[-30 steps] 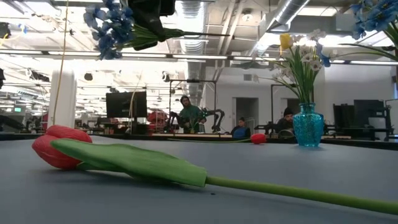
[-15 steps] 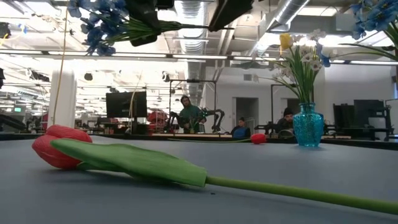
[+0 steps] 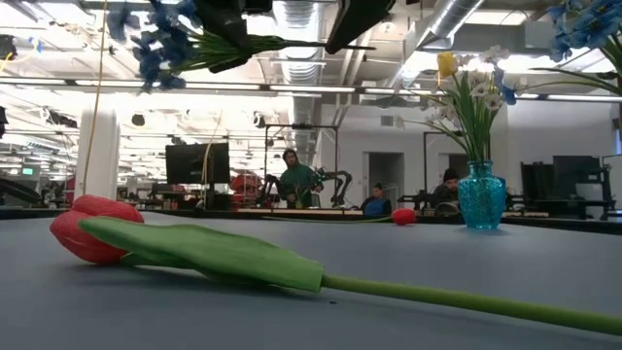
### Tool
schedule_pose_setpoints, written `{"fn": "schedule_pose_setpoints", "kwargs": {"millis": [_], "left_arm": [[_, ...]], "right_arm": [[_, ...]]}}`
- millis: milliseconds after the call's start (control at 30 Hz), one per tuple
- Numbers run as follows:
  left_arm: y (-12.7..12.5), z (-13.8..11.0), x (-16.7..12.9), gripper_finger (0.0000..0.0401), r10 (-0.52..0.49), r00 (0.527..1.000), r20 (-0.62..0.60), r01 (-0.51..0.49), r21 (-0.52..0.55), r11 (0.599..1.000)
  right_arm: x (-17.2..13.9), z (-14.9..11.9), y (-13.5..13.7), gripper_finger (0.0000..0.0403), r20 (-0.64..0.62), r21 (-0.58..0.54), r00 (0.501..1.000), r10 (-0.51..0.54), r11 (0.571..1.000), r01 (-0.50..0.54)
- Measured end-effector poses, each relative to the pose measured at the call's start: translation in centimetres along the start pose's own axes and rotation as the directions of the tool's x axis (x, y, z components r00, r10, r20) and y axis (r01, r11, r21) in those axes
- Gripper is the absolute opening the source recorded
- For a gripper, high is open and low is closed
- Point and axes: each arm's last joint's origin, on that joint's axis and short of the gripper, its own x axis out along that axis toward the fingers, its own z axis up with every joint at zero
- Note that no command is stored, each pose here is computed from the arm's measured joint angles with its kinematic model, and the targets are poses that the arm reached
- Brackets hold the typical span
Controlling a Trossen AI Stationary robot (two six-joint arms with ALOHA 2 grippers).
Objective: Sort flowers into vase by color
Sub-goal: Put the blue flowers into the violet vase
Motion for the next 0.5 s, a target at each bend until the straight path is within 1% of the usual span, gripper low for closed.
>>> {"fn": "schedule_pose_setpoints", "kwargs": {"millis": [133, 233, 333, 367, 467, 500], "left_arm": [[-0.2, 0.0, 0.1, 0.0058, -0.014, 1.0, 0.003, 0.014, 0.103, 0.995], [-0.3, 0.1, 0.0, 0.0095, -0.018, 1.0, 0.015, 0.016, 0.148, 0.989], [-0.3, 0.2, -0.4, 0.0131, -0.025, 0.999, 0.035, 0.019, 0.169, 0.986], [-0.3, 0.2, -0.6, 0.0141, -0.045, 0.998, 0.037, 0.038, 0.168, 0.985], [-0.4, 0.4, -1.4, 0.0158, -0.156, 0.986, 0.054, 0.143, 0.19, 0.971], [-0.4, 0.4, -1.8, 0.016, -0.169, 0.984, 0.059, 0.155, 0.193, 0.969]], "right_arm": [[-0.1, 0.0, 0.4, 0.0028, -0.006, 0.036, 1.0, 0.013, 0.999, -0.013], [-0.2, -0.3, 0.7, 0.0028, -0.036, 0.063, 0.997, 0.062, 0.996, -0.06], [-0.2, -0.7, 1.1, 0.0028, -0.067, 0.099, 0.992, 0.112, 0.99, -0.105], [-0.3, -0.8, 1.3, 0.0028, -0.076, 0.116, 0.989, 0.13, 0.986, -0.121], [-0.5, -1.0, 2.0, 0.0028, -0.103, 0.187, 0.978, 0.179, 0.97, -0.158], [-0.6, -0.9, 2.3, 0.0028, -0.102, 0.213, 0.973, 0.205, 0.96, -0.18]]}}
